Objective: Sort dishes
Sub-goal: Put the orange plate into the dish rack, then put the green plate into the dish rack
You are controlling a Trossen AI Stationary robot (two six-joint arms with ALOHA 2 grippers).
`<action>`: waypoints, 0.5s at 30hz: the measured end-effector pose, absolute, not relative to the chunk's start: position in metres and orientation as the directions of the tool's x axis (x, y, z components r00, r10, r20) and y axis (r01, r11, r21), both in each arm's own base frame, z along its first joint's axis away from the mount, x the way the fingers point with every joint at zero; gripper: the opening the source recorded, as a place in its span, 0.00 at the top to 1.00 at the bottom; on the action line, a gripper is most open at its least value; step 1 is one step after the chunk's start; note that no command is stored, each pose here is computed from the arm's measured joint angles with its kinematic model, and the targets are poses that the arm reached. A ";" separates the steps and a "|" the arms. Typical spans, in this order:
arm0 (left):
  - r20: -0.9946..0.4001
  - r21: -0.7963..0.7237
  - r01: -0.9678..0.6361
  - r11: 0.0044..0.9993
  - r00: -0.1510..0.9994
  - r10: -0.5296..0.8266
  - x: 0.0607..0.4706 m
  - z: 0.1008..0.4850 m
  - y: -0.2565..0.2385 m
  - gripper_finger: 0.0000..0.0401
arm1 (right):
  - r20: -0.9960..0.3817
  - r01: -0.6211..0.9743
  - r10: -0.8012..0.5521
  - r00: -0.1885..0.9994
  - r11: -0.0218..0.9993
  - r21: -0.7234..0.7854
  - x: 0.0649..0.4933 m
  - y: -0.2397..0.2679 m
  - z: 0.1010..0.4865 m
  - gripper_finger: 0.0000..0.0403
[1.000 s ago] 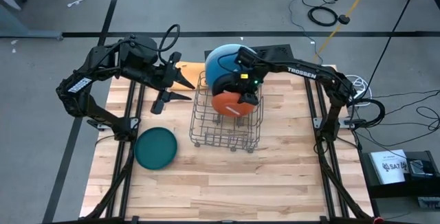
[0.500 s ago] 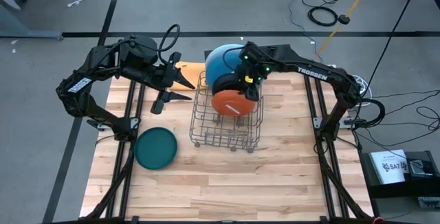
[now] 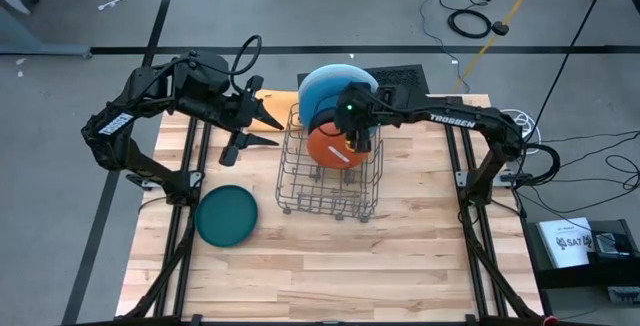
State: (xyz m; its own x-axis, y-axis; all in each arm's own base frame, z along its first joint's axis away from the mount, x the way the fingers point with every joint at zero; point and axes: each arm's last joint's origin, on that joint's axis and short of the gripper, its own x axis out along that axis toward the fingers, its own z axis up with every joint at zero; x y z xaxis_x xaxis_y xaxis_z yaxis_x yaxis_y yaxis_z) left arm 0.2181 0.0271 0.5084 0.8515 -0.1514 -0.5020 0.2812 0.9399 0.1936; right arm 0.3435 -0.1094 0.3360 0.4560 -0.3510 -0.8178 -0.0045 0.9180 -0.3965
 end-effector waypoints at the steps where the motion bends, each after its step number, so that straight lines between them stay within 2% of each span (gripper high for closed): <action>1: -0.502 0.194 0.281 0.940 0.851 -0.152 0.218 0.508 0.027 0.59 | -0.811 0.000 -0.374 0.450 0.908 -0.419 0.344 -0.107 0.336 0.45; 6: -0.531 0.173 0.285 0.943 0.833 -0.155 0.217 0.505 0.027 0.59 | -0.783 0.029 -0.484 0.390 0.857 -0.515 0.348 -0.103 0.333 0.45; 10: -0.591 0.104 0.257 0.961 0.793 -0.148 0.218 0.498 0.027 0.59 | -0.792 0.014 -0.496 0.357 0.850 -0.526 0.356 -0.100 0.321 0.45; 13: -0.646 0.080 0.206 0.975 0.756 -0.107 0.220 0.492 0.025 0.59 | -0.788 0.010 -0.494 0.368 0.849 -0.528 0.362 -0.096 0.317 0.45; 15: -0.684 0.071 0.177 0.982 0.725 -0.081 0.220 0.488 0.020 0.59 | -0.769 0.018 -0.484 0.417 0.851 -0.526 0.366 -0.092 0.321 0.45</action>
State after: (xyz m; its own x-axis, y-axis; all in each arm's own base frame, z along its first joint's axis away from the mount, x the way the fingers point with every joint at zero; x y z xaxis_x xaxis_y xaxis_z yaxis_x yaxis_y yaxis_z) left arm 0.2202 0.0199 0.4880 0.7249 -0.0809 -0.6841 0.1768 0.9817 0.0712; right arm 0.3659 -0.0919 0.3206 0.4169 -0.4842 -0.7693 0.0181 0.8506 -0.5255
